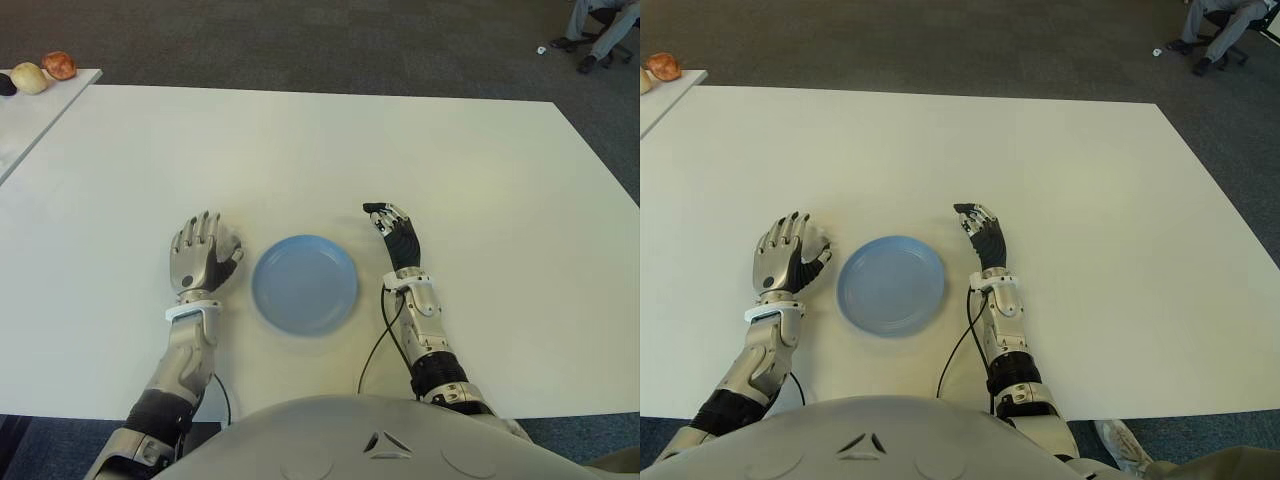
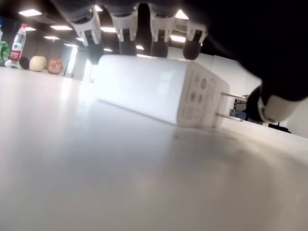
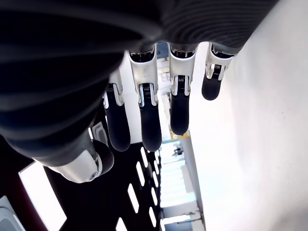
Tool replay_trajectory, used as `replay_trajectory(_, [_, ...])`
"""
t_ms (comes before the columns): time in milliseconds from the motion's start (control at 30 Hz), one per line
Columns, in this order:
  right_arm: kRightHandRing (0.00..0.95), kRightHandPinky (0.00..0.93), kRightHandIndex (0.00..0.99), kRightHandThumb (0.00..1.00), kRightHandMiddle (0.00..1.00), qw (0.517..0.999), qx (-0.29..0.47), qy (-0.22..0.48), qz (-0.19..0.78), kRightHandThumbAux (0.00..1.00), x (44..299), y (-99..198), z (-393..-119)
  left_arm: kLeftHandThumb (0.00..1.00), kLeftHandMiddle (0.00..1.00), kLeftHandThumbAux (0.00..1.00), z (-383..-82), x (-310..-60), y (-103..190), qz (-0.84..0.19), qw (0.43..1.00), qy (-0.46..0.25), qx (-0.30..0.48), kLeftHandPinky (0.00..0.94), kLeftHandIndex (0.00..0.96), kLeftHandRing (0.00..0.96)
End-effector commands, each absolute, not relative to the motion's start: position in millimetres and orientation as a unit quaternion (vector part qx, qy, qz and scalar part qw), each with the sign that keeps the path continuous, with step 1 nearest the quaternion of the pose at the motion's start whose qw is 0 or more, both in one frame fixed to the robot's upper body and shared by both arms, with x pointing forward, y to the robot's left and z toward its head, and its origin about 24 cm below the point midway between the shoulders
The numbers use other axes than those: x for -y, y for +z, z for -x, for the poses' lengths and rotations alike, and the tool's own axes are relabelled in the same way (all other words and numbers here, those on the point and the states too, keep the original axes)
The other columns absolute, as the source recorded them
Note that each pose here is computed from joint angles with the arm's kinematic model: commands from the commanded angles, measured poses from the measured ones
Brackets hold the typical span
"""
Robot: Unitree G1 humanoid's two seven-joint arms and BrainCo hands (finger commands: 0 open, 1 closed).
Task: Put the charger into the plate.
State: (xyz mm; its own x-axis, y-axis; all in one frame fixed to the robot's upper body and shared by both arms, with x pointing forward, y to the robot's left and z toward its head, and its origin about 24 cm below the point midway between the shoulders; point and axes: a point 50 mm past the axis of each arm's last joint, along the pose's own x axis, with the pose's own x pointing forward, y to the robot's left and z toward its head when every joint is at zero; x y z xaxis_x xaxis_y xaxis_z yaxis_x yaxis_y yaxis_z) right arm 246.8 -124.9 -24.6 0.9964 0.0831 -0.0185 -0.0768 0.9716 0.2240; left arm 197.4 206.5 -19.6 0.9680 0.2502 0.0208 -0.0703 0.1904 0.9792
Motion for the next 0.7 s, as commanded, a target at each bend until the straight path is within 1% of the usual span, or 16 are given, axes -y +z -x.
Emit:
replay_trajectory(33, [0.243, 0.117, 0.364, 0.000, 0.346, 0.984, -0.108, 0.021, -0.141, 0.658, 117, -59, -218, 0.118, 0.000, 0.373, -198, -211, -23, -0.637, 0.761, 0.097, -0.076, 0.000, 0.000, 0.000])
replay_trajectory(700, [0.242, 0.110, 0.361, 0.000, 0.345, 0.985, -0.109, 0.022, -0.135, 0.646, 121, -60, -219, 0.130, 0.000, 0.382, -210, -218, -21, -0.631, 0.765, 0.100, -0.080, 0.000, 0.000, 0.000])
